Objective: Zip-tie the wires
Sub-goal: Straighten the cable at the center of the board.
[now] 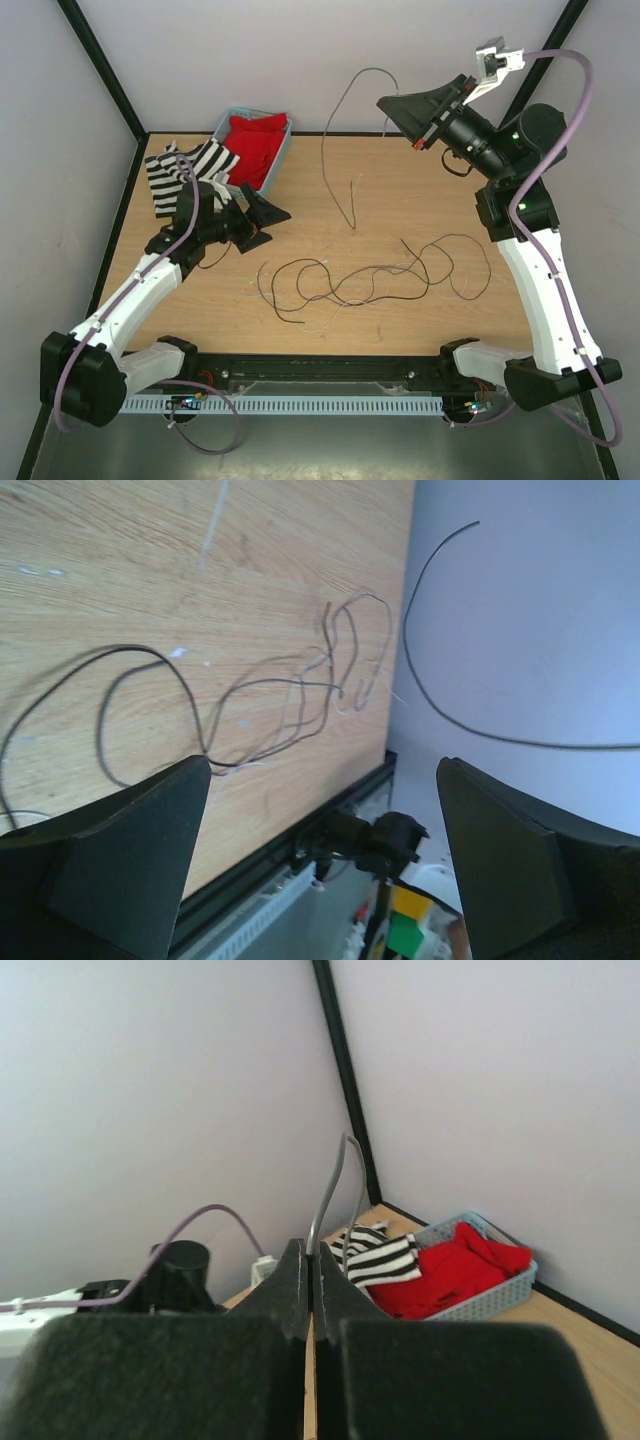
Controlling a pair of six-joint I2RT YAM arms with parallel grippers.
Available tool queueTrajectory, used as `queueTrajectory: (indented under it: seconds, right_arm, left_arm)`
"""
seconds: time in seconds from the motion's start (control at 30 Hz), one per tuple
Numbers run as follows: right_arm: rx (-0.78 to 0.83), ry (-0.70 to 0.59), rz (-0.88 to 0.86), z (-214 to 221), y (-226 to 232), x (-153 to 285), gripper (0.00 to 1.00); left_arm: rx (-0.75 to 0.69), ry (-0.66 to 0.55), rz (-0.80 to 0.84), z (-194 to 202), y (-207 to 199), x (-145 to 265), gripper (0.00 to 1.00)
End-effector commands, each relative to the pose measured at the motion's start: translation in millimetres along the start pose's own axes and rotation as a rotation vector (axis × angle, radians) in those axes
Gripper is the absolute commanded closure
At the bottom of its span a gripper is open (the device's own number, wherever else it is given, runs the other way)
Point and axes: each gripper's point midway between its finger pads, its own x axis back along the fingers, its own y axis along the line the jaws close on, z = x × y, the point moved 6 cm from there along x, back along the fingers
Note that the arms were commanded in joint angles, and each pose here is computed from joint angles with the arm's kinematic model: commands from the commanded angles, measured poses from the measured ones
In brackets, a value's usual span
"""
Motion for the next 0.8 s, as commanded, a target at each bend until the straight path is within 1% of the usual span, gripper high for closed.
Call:
queueTrajectory:
  seconds: [0.0,0.27,0.6,0.77]
  right_arm:
    - [0.012,-0.051,-0.174,-24.6,37.7,8.1,1.00]
    - [-0.020,-0.058,-0.216,-23.5,41.8,8.0,1.00]
    - [-0.030,-0.080,-0.248,-29.0,50.2,12.2,1.00]
    - [-0.046,-0.072,-0.240,-21.8,46.5,12.6,1.00]
  left_arm:
    - [0.064,0.097,0.112,0.2,-30.6,6.6,0.04]
    - [0.131,0.138,0.153,3.4,-32.5,-3.0,0.04]
    - [0.114,0.247,0.176,29.3,-45.6,-38.0,0.06]
    - [0.104,0.257,0.200,35.3,-52.2,-56.3,0.06]
